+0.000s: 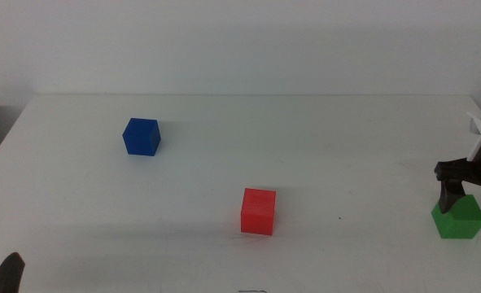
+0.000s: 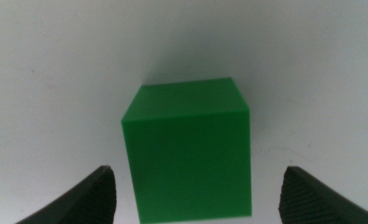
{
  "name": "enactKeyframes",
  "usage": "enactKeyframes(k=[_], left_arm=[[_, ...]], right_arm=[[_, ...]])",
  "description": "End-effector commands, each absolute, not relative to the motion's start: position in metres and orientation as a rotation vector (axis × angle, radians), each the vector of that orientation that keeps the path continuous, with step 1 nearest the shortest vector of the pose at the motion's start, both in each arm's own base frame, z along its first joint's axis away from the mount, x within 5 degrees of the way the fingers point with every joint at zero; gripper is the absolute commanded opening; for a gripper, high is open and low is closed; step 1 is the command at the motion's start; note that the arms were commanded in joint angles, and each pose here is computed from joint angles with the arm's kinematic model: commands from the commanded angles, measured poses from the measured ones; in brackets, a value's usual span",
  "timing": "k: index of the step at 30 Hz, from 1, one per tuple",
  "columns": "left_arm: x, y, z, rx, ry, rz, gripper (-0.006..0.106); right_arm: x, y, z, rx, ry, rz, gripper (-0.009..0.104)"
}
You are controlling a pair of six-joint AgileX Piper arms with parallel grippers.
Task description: Stack red cubes first, then green, then blue cubes in a specific spot.
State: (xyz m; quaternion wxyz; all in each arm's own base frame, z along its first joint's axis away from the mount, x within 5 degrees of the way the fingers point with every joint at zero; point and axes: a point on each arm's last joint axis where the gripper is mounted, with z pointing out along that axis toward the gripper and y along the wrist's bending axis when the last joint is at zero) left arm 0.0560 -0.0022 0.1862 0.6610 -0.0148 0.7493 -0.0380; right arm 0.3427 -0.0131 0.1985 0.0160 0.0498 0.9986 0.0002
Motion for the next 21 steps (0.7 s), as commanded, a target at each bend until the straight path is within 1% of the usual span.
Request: enactKeyframes(k=[1, 10, 12, 14, 15, 16, 18, 20, 21], left_arm=[[0.055, -0.002, 0.195, -0.040, 1.597, -0.102, 0.088], [0.055, -0.002, 0.195, -0.040, 1.597, -0.102, 0.088], [0.055, -0.002, 0.195, -0.040, 1.597, -0.102, 0.088], [0.055, -0.002, 0.195, -0.040, 1.597, -0.102, 0.088], [0.055, -0.002, 0.195, -0.040, 1.597, -0.102, 0.088], [0.055, -0.002, 0.195, -0.040, 1.597, -0.102, 0.088], [0.055, -0.002, 0.195, -0.040, 1.597, -0.102, 0.088], [0.055, -0.002, 0.195, -0.040, 1.597, -0.102, 0.088], [0.055, -0.002, 0.195, -0.040, 1.597, -0.102, 0.088]], right_arm=[[0.347, -0.016, 0.219, 0.136, 3.015, -0.013, 0.067], [0.354, -0.017, 0.203, 0.133, 3.036, -0.016, 0.066], [0.355, -0.017, 0.198, 0.134, 3.049, -0.016, 0.064], [0.357, -0.017, 0.193, 0.133, 3.052, -0.016, 0.058], [0.358, -0.017, 0.193, 0.132, 3.045, -0.018, 0.053], [0.359, -0.017, 0.193, 0.131, 3.035, -0.023, 0.044], [0.359, -0.018, 0.197, 0.141, 3.013, -0.041, 0.018], [0.357, -0.015, 0.206, 0.142, 2.988, -0.061, -0.002], [0.354, -0.012, 0.214, 0.138, 2.973, -0.068, -0.001]])
